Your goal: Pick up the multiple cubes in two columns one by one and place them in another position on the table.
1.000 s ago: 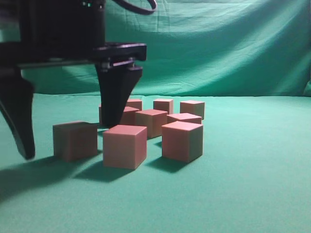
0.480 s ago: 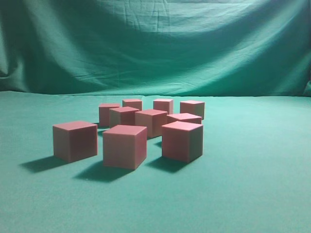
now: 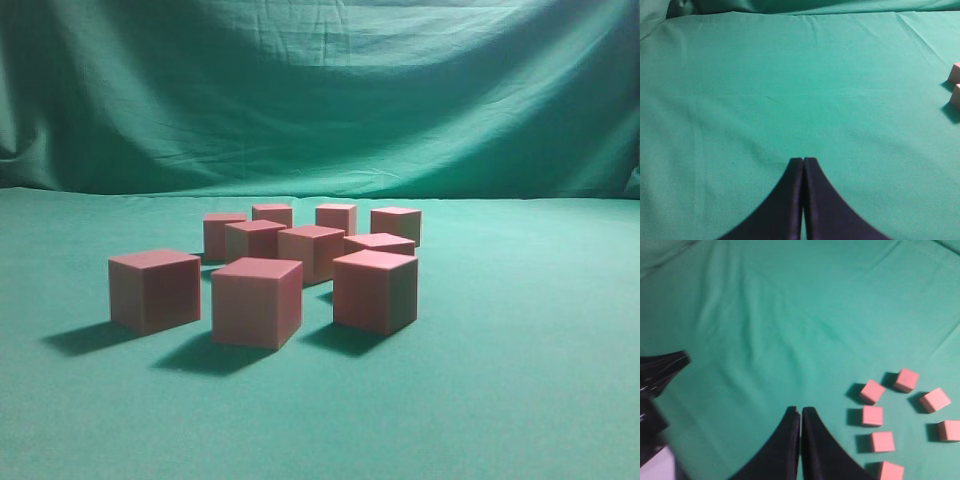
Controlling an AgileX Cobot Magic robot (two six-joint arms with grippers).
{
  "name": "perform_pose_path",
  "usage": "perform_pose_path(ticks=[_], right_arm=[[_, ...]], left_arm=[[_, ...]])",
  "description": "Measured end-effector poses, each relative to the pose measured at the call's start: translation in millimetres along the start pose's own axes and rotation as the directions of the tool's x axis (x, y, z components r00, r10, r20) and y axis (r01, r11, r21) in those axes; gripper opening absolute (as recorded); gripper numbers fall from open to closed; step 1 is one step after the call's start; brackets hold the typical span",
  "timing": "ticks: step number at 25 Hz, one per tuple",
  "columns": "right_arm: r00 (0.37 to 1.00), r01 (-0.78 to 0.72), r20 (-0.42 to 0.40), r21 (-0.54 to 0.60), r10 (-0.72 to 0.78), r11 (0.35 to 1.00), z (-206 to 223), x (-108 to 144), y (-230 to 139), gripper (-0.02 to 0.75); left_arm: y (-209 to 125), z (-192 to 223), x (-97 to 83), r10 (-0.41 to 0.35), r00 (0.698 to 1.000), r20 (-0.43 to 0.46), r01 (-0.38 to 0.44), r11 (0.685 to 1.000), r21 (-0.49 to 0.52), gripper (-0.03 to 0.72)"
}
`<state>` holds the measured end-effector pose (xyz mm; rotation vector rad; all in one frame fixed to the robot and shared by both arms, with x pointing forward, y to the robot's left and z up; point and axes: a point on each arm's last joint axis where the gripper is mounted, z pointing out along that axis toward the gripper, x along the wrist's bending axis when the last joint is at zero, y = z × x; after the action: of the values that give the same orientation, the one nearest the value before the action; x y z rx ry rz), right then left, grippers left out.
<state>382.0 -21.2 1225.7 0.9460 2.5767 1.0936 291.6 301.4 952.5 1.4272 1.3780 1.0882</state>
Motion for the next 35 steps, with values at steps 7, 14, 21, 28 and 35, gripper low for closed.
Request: perform_pose_path(ticks=[7,14,21,28,35], right_arm=[[0.998,-0.020,-0.056,-0.010,0.019,1.000,-59.6,-5.0,-15.4,0.000],[0.987,0.145,-0.054,-0.131,-0.153,0.981,-111.6,-13.5,-26.5,0.000],[0.980,0.197,0.047,-0.168,-0.192,0.966,-134.3,-28.1,-41.7,0.000],[0.983,0.172,0.092,-0.111,-0.162,0.979,-118.1,-47.8,-89.9,0.000],[0.979,0.070,0.204,-0.236,-0.021,0.969,-98.5,-81.0,-147.8,0.000]], left_arm=[[0.0,0.0,0.0,0.000,1.000,0.000,0.000,1.000,0.000,0.000],[0.0,0.0,0.0,0.000,1.000,0.000,0.000,1.000,0.000,0.000],[0.0,0.0,0.0,0.000,1.000,0.000,0.000,1.000,0.000,0.000],[0.0,0.0,0.0,0.000,1.000,0.000,0.000,1.000,0.000,0.000],[0.0,0.0,0.0,0.000,1.000,0.000,0.000,1.000,0.000,0.000]])
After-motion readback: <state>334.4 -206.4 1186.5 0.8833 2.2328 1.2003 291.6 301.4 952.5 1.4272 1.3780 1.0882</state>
